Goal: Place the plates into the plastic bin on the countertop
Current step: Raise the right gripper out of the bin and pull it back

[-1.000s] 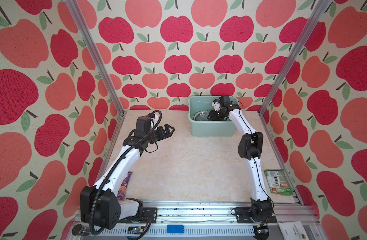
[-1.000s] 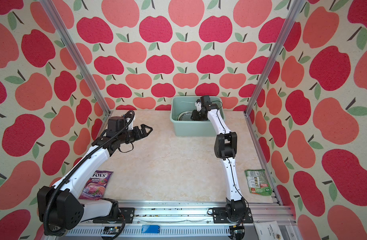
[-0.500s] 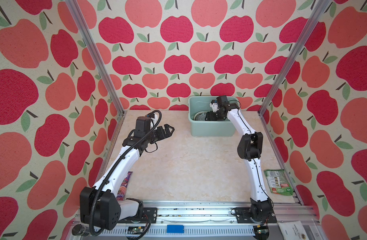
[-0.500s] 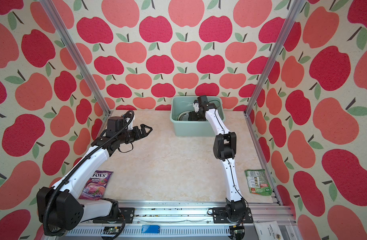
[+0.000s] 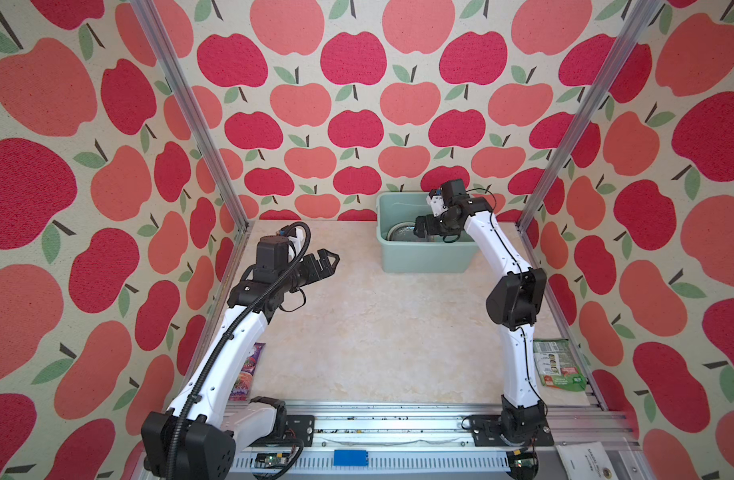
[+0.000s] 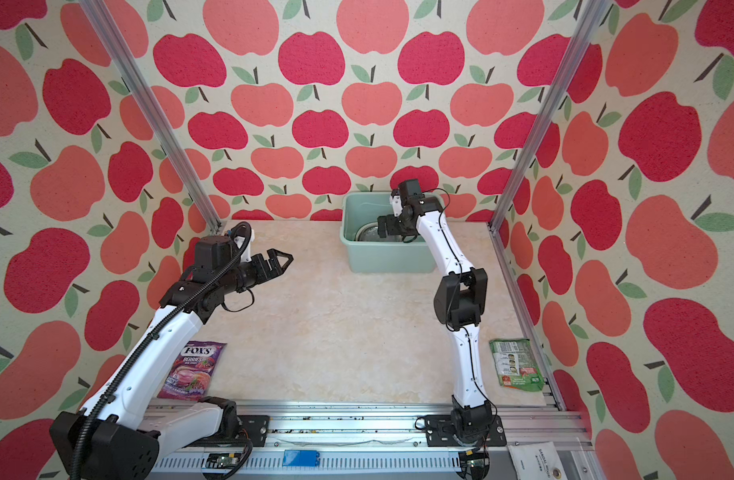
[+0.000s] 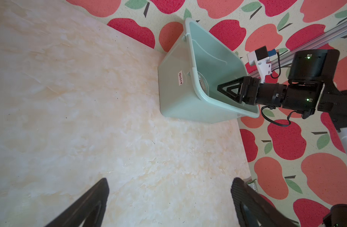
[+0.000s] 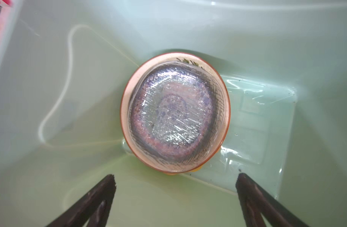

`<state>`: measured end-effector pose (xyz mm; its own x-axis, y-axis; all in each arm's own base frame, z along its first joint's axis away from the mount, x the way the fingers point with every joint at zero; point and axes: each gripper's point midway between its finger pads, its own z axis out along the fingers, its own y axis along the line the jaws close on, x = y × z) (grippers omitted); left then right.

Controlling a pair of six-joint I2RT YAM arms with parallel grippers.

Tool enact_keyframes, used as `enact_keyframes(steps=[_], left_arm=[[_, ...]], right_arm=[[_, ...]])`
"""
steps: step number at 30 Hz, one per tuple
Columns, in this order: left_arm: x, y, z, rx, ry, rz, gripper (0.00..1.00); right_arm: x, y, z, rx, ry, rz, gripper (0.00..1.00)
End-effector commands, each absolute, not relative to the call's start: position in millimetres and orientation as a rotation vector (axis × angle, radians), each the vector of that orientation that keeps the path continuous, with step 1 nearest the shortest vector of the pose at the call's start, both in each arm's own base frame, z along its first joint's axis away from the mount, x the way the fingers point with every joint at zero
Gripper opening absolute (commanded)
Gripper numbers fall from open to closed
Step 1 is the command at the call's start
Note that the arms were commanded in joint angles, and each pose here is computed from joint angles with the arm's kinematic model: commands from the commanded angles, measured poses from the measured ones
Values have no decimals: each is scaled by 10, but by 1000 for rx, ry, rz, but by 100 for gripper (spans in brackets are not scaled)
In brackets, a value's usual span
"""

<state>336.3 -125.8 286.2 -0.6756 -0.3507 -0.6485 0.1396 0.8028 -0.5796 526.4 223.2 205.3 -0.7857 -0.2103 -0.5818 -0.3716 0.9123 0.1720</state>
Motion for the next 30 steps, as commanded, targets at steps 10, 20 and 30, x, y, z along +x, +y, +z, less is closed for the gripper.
enact_keyframes(steps=[10, 20, 30], left_arm=[[2559, -640, 3707, -284, 1965, -558, 99], [2104, -4, 3145, -375, 1861, -200, 99], [2489, 339, 2204, -491, 1875, 21, 99]], right_arm=[[3962, 2188, 3567, -452, 2265, 642, 99], [2858, 1735, 3169, -434, 2002, 607, 97], [3080, 1136, 2112, -352, 2010, 193, 99]])
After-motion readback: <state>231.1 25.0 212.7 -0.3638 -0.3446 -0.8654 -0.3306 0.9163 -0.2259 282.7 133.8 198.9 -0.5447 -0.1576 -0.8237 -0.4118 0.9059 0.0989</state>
